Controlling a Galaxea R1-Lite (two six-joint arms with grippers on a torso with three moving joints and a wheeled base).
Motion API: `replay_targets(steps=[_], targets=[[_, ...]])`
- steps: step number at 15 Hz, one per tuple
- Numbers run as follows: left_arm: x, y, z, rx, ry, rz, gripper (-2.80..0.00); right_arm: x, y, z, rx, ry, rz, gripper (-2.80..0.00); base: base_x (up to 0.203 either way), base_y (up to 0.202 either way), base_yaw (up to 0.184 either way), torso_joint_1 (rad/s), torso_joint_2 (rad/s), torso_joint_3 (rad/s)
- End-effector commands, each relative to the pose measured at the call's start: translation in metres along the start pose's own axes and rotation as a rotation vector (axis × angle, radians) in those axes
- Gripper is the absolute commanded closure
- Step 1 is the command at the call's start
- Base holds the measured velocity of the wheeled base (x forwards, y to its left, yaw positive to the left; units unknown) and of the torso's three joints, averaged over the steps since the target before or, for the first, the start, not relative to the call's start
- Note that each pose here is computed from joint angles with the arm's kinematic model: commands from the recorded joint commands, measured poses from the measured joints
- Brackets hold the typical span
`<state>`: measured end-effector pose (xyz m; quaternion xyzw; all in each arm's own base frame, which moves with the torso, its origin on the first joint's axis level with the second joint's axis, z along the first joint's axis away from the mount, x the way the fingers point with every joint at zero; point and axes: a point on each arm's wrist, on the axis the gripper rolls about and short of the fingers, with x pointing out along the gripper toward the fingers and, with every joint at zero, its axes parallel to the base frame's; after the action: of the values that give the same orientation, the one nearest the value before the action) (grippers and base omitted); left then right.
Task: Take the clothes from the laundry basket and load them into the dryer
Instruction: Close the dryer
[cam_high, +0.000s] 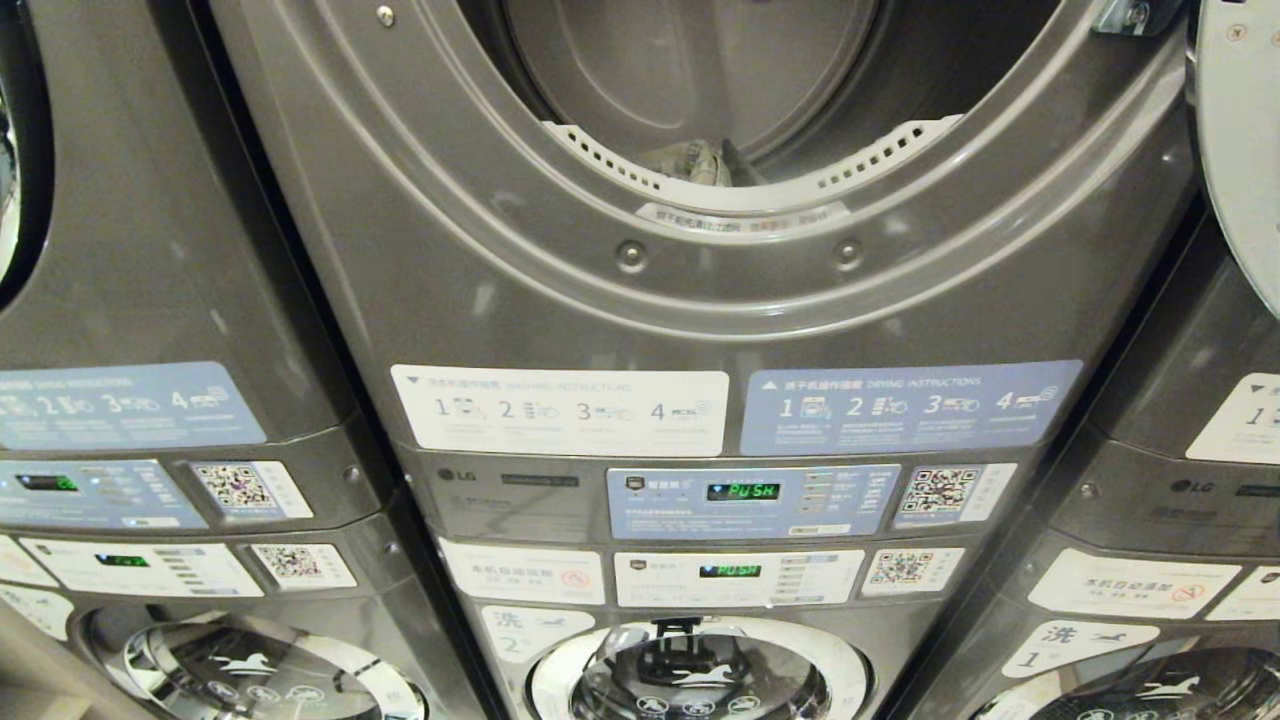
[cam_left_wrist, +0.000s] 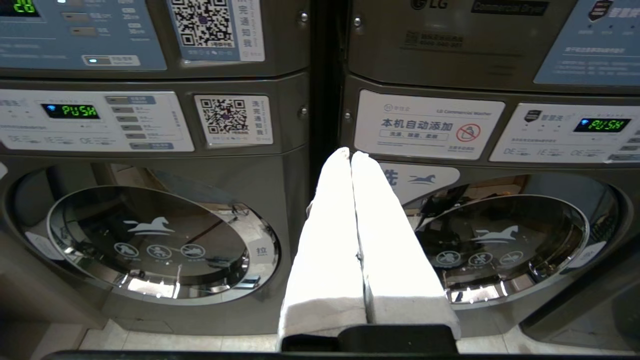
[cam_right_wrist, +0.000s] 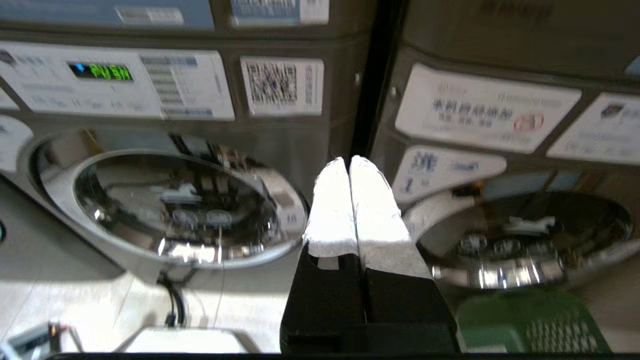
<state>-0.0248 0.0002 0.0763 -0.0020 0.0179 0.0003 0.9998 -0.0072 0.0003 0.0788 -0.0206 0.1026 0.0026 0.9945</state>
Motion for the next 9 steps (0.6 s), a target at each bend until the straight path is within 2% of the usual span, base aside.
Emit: replay_targets(steps=[1, 3, 9], targets=[[-0.0002, 0.0000, -0.0002, 0.000, -0.003, 0.001, 0.00, -0.0083, 0.0002, -0.0028, -0.004, -0.110, -0.001, 0.00, 0.000, 0.000, 0.000, 0.000, 0.00, 0.000], [-0.0003, 0.0000, -0.0001, 0.000, -0.003, 0.001, 0.00, -0.0150, 0.0003, -0.0063, -0.002, -0.209, -0.003, 0.00, 0.000, 0.000, 0.000, 0.000, 0.00, 0.000], [-0.0007, 0.0000, -0.0004, 0.007, 0.008, -0.001, 0.00, -0.0145, 0.0001, -0.0067, 0.004, -0.203, -0.004, 0.00, 0.000, 0.000, 0.000, 0.000, 0.00, 0.000]])
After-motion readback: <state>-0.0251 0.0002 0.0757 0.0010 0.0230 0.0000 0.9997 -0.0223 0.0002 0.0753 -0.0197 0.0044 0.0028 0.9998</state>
